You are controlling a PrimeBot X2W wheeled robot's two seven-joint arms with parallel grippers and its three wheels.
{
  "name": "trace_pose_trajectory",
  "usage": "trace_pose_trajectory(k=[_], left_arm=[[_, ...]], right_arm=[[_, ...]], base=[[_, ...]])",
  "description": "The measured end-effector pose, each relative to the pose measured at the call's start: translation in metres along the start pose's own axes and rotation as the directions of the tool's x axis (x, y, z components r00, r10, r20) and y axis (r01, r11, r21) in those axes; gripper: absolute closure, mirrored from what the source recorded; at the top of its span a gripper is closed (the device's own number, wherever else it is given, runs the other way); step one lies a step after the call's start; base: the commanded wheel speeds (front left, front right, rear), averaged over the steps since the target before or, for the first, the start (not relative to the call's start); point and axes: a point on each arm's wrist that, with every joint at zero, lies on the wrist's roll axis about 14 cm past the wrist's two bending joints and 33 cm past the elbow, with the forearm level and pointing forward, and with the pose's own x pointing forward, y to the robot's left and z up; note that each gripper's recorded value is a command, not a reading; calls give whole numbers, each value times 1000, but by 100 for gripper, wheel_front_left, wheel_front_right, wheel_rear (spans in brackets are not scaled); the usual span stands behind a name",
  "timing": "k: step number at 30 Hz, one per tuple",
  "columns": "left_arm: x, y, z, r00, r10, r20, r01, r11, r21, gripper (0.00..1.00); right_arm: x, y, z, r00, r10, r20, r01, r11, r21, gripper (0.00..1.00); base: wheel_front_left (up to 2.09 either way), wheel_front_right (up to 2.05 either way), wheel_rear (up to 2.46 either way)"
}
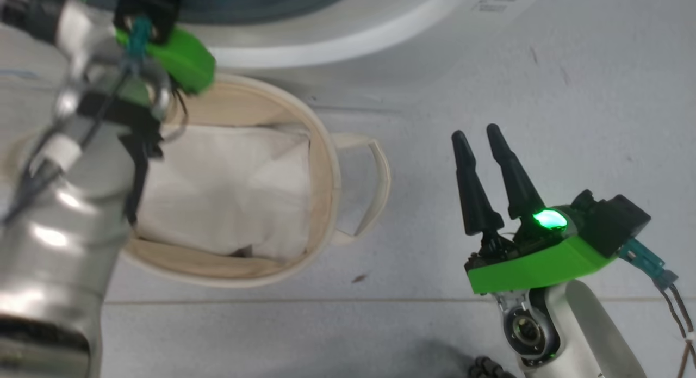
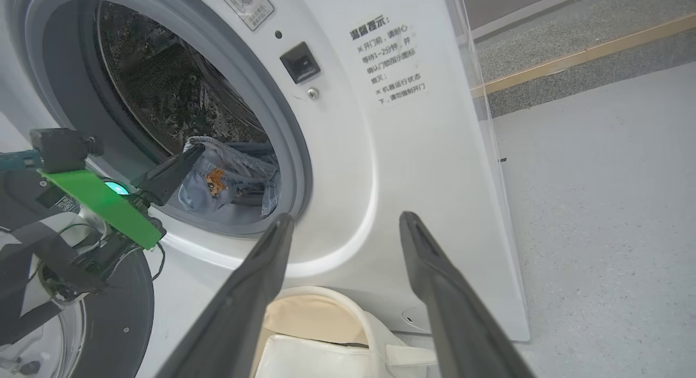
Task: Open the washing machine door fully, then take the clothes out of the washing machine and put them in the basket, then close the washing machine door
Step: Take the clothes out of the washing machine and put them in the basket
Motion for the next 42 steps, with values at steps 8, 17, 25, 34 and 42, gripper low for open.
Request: trace_pose_trajectory(k=[8,17,25,34,42], left_arm=[[-56,7,75,980,61,188,-35,990,-139,100],[-155,37,201,847,235,476,-100,951,-291,100],[-211,55,261,733,306,607,-133,940,-314,100],[-209,57,247,747,315,585,-148,937,-316,100],[-192,50,197,831,294,472,-152,936,-317,100]], right_arm=[[-18,6,18,1000,1,27,1,997,-74,0],[-44,26,35,997,38,64,-31,994,-101,0],[-53,41,41,994,76,79,-68,992,-105,0],[-50,37,34,996,67,59,-60,993,-106,0],[-48,28,29,998,41,45,-36,994,-103,0]], base=[[0,0,0],[0,0,0],[0,0,0],[0,0,0],[0,0,0]])
